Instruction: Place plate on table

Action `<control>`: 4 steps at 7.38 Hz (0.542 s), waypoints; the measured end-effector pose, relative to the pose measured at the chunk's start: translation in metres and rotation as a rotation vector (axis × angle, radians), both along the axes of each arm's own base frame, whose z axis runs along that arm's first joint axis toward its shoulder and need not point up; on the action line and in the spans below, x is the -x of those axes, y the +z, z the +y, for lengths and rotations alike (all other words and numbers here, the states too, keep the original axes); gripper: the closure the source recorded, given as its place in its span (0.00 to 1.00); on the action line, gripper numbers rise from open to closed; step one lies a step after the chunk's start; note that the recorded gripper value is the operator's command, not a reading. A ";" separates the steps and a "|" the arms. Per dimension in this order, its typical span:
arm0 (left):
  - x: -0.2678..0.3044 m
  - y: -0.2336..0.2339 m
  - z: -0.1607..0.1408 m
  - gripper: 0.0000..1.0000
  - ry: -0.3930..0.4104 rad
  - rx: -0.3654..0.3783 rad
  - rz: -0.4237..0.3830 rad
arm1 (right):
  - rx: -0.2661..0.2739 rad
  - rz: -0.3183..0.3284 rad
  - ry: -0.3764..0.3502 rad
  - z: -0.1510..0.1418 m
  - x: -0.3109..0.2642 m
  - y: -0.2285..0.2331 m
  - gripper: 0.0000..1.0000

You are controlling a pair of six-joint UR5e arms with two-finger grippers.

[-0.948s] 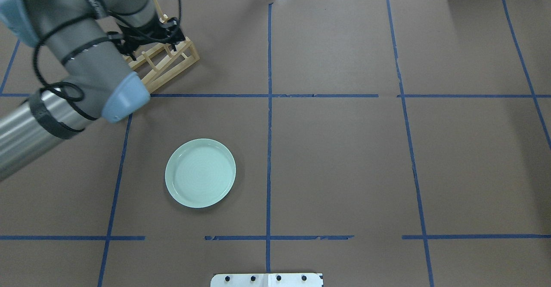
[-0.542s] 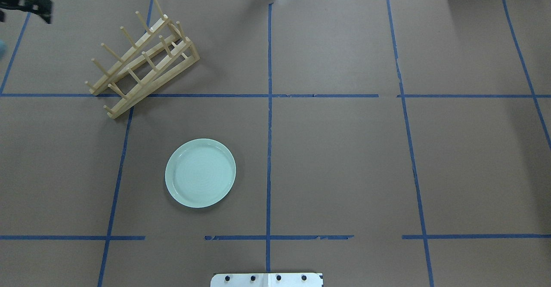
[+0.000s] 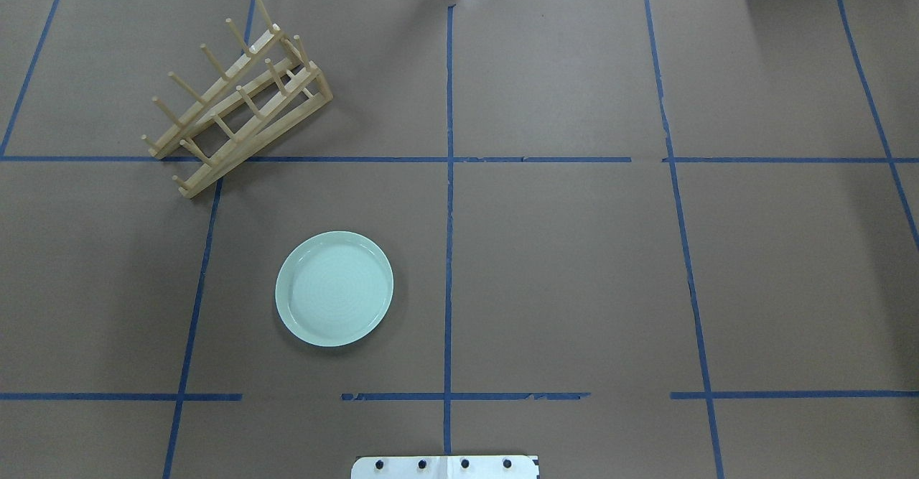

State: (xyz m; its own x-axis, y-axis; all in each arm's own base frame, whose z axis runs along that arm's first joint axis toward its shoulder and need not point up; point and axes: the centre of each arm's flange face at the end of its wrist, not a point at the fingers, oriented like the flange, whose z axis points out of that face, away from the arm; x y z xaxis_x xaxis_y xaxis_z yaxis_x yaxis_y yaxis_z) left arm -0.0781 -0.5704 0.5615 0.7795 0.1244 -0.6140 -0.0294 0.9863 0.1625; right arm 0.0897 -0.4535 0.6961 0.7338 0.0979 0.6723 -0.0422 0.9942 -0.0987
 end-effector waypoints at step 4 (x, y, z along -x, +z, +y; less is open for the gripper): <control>-0.009 0.062 0.091 0.00 0.012 0.122 0.170 | -0.001 0.000 0.000 0.000 0.000 0.000 0.00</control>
